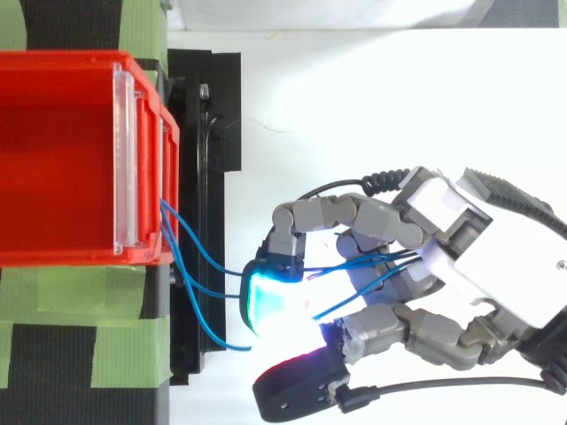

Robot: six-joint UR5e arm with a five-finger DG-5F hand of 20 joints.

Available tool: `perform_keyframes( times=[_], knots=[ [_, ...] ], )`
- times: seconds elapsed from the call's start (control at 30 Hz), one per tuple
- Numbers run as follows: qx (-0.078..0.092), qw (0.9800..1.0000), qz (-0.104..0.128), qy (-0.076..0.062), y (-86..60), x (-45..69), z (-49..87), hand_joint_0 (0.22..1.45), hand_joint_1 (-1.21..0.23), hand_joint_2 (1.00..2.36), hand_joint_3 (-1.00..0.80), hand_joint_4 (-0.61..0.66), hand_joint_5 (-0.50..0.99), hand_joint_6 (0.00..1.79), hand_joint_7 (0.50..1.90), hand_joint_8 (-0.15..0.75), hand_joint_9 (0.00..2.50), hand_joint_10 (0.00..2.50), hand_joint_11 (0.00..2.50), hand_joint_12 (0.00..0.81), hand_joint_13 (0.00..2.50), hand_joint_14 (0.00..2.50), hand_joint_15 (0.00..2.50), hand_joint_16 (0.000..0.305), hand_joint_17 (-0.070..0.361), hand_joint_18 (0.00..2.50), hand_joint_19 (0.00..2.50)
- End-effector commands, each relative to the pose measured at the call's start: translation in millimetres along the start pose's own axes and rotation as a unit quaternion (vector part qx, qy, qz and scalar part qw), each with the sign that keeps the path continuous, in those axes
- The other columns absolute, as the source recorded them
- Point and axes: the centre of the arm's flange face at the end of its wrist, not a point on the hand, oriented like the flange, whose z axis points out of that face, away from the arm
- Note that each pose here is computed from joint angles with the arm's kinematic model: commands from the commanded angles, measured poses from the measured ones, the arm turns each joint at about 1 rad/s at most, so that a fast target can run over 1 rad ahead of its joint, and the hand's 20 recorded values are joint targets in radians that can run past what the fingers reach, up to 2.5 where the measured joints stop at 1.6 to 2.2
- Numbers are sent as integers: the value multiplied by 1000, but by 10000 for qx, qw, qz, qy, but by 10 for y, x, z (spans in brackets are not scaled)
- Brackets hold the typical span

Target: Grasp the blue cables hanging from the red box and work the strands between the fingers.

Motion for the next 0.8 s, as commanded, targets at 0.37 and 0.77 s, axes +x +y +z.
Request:
perform_keyframes(
  times=[0.37, 0.77],
  knots=[
    [-67, 9999, 107, -39, 37, 27, 2, 867, -718, 1018, -441, 138, 209, 934, 1186, 369, 1558, 2500, 2500, 537, 1757, 2500, 1566, 198, 149, 2045, 795],
    [-100, 9997, 187, -71, 53, 33, 11, 917, -751, 1006, 73, 145, 91, 1213, 977, 369, 1558, 2500, 2500, 537, 1757, 2500, 1566, 198, 149, 2045, 795]
  ],
)
